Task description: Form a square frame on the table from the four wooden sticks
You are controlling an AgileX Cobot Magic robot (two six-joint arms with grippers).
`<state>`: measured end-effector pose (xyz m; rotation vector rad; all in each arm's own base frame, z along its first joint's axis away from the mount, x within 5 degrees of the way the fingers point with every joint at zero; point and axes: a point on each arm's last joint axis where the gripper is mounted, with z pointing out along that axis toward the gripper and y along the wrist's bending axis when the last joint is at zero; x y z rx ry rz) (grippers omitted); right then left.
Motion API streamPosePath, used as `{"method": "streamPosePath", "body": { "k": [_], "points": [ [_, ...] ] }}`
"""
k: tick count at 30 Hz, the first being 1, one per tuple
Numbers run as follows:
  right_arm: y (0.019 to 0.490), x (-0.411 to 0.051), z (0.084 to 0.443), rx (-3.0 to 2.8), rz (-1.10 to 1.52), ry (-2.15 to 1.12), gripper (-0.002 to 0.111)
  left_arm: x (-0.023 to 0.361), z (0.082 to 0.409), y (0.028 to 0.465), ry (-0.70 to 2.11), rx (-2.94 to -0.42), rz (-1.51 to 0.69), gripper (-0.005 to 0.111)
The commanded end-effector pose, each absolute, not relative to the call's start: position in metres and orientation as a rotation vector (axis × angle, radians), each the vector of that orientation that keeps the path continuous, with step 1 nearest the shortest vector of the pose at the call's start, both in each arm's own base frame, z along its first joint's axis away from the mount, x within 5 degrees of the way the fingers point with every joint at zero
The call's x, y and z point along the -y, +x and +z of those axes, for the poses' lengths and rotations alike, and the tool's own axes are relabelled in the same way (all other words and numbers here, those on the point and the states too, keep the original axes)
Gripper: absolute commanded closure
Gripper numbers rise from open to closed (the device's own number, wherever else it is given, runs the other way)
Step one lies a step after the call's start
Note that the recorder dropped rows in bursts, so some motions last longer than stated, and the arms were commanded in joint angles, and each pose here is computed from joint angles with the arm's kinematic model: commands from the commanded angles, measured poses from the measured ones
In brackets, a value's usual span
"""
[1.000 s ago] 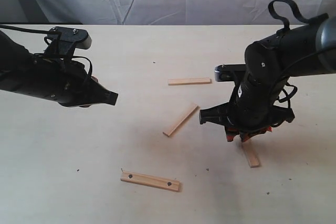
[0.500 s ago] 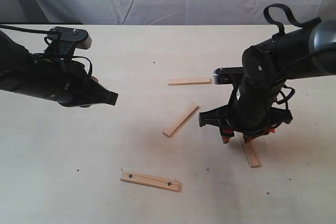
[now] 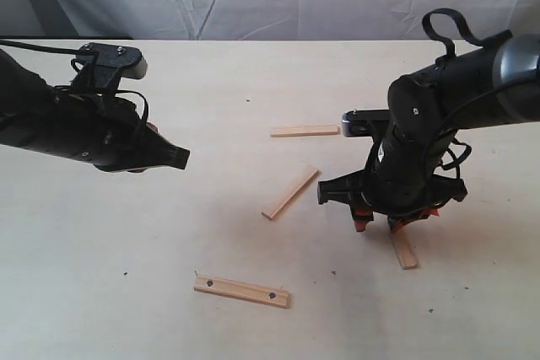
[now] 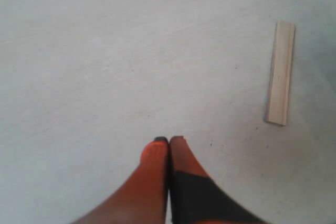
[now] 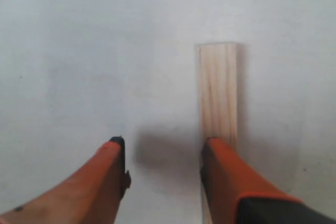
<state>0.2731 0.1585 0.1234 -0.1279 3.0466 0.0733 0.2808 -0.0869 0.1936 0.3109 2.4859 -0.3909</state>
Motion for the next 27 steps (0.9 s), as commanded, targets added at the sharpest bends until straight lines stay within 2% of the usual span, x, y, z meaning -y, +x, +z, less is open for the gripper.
{"method": "streamPosePath", "body": {
  "k": [1, 15, 23, 27],
  "points": [
    [0.273, -0.159, 0.107, -3.101, 0.078, -0.076, 0.062, 0.086, 0.193, 0.280, 0.300, -2.492, -0.394, 0.107],
    [0.271, -0.172, 0.105, -3.104, 0.246, 0.021, 0.062, 0.086, 0.192, 0.280, 0.299, -2.493, -0.392, 0.107],
    [0.272, -0.167, 0.142, -2.989, 0.236, -0.097, 0.062, 0.086, 0.192, 0.280, 0.299, -2.493, -0.392, 0.107],
    [0.271, -0.163, 0.142, -3.006, 0.172, -0.153, 0.062, 0.086, 0.192, 0.280, 0.299, -2.493, -0.392, 0.107]
  ]
}}
